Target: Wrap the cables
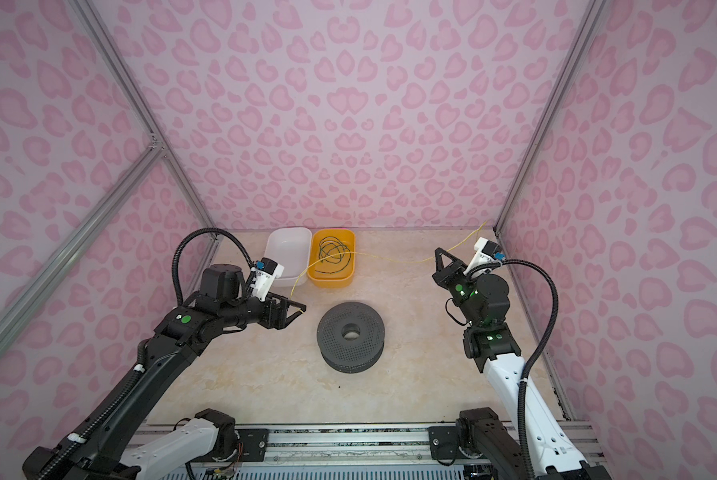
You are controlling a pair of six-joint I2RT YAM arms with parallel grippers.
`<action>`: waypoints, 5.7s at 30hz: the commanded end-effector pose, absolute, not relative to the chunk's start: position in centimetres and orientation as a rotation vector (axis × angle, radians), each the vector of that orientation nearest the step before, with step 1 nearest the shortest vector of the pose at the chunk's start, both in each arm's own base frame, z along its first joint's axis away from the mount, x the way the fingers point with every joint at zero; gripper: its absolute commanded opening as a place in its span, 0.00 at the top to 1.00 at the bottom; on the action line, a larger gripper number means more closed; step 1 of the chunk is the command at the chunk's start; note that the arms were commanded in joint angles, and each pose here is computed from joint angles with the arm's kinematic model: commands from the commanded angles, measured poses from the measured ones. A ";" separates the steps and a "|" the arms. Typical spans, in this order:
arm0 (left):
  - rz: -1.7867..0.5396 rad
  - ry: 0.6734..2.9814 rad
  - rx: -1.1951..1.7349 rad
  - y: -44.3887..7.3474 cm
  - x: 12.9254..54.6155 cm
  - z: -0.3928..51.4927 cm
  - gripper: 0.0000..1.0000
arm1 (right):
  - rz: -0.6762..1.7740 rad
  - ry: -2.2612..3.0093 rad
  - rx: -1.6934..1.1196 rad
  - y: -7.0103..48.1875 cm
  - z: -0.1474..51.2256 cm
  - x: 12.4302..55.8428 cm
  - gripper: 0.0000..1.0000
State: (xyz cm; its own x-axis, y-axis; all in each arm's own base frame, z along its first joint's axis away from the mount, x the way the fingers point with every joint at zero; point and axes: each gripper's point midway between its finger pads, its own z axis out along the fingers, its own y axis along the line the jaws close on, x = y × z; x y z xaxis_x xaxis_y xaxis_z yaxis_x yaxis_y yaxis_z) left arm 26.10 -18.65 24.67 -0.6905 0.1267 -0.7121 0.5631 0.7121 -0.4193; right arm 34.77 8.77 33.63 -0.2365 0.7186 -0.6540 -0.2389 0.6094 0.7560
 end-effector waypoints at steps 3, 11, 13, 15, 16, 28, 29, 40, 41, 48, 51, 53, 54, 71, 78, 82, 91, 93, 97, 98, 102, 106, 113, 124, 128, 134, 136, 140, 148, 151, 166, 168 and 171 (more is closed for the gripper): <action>-0.873 2.209 0.529 -19.9 27.2 24.8 0.14 | 0.960 1.531 0.400 10.2 34.4 34.7 1.00; -0.871 2.220 0.594 -21.1 26.5 24.3 0.15 | 0.891 1.496 0.530 8.6 33.6 34.8 1.00; -0.873 2.209 0.624 -21.1 25.8 24.6 0.14 | 0.843 1.476 0.566 7.7 33.6 35.0 1.00; -0.829 2.196 0.632 -20.4 25.4 25.2 0.14 | 0.792 1.467 0.583 6.7 33.7 35.3 1.00; -0.818 2.180 0.645 -20.1 25.0 25.7 0.14 | 0.785 1.469 0.579 6.5 33.8 35.5 1.00; -0.383 2.099 0.367 -13.0 27.9 32.0 0.06 | 0.808 1.532 0.480 6.7 32.8 34.5 1.00; -0.383 2.107 0.346 -12.9 28.6 32.3 0.06 | 0.812 1.548 0.467 6.9 32.5 34.3 1.00; -0.563 2.189 0.415 -16.6 33.3 31.7 0.13 | 0.848 1.577 0.354 8.7 33.0 31.4 1.00; -0.583 2.206 0.422 -16.9 33.3 31.2 0.15 | 0.849 1.575 0.350 8.7 33.1 31.2 1.00; -0.501 2.257 0.397 -16.0 34.1 28.9 0.20 | 0.876 1.567 0.334 9.1 33.6 30.6 1.00; -0.472 2.282 0.392 -15.7 34.6 28.0 0.25 | 0.890 1.560 0.330 9.2 33.8 30.3 1.00; -0.473 2.302 0.400 -15.8 34.7 27.2 0.33 | 0.894 1.556 0.328 9.2 33.9 30.1 1.00; -0.475 2.310 0.401 -15.8 34.8 27.0 0.35 | 0.895 1.556 0.328 9.2 33.9 30.1 1.00; -0.499 2.348 0.408 -16.0 35.6 25.3 0.70 | 0.913 1.542 0.313 9.4 34.5 29.4 1.00; -0.496 2.364 0.407 -15.9 35.2 24.6 0.96 | 0.920 1.544 0.307 9.6 34.5 29.5 1.00; -0.521 2.349 0.400 -16.1 35.1 25.1 0.96 | 0.889 1.568 0.351 9.1 33.5 30.3 1.00; -0.511 2.223 0.252 -14.7 34.5 28.3 0.96 | 0.937 1.708 0.414 10.1 31.3 38.0 1.00; -0.524 2.182 0.216 -14.5 34.2 28.7 0.96 | 0.920 1.714 0.372 10.5 32.4 40.4 0.98; -0.636 2.117 0.175 -15.4 33.8 29.0 0.96 | 0.994 1.797 0.346 11.0 31.6 45.6 0.68; -0.658 2.094 0.154 -15.5 33.8 29.1 0.96 | 1.011 1.840 0.365 11.1 30.2 46.3 0.56; -0.668 2.032 0.088 -15.1 33.7 29.0 0.96 | 0.967 1.996 0.513 10.3 22.3 45.2 0.30; -0.645 1.999 0.085 -15.4 33.5 29.3 0.96 | 0.951 2.051 0.661 7.7 16.6 41.9 0.16; -0.553 1.972 0.083 -15.8 33.5 29.4 0.96 | 1.012 2.054 0.649 6.8 18.0 38.0 0.13; -0.510 1.913 0.049 -15.0 33.4 30.0 0.96 | 1.051 1.975 0.593 7.7 22.6 32.8 0.07; -0.518 1.908 0.061 -15.2 33.5 30.2 0.96 | 1.090 1.969 0.559 8.4 23.2 30.9 0.07; -0.553 1.916 0.110 -16.2 33.4 29.9 0.96 | 1.195 1.897 0.477 13.0 26.7 28.8 0.11; -0.562 1.914 0.137 -16.6 33.2 29.9 0.96 | 1.235 1.845 0.476 15.4 28.0 28.5 0.15; -0.594 1.912 0.241 -18.3 32.4 29.7 0.96 | 1.291 1.734 0.460 20.8 30.4 28.6 0.25; -0.584 1.938 0.426 -22.1 30.8 28.4 0.96 | 1.532 1.791 0.324 31.5 31.8 32.7 0.39; -0.590 1.940 0.449 -22.9 30.6 28.4 0.96 | 1.607 1.795 0.330 33.3 31.0 33.1 0.49; -0.630 1.954 0.569 -25.7 30.3 28.0 0.96 | 1.632 1.859 0.294 35.1 29.8 32.7 1.00; -0.639 1.951 0.589 -25.8 30.0 28.0 0.96 | 1.621 1.863 0.285 35.0 29.8 32.7 1.00; -0.653 1.948 0.612 -26.0 29.6 28.0 0.96 | 1.612 1.867 0.276 34.9 29.8 32.7 1.00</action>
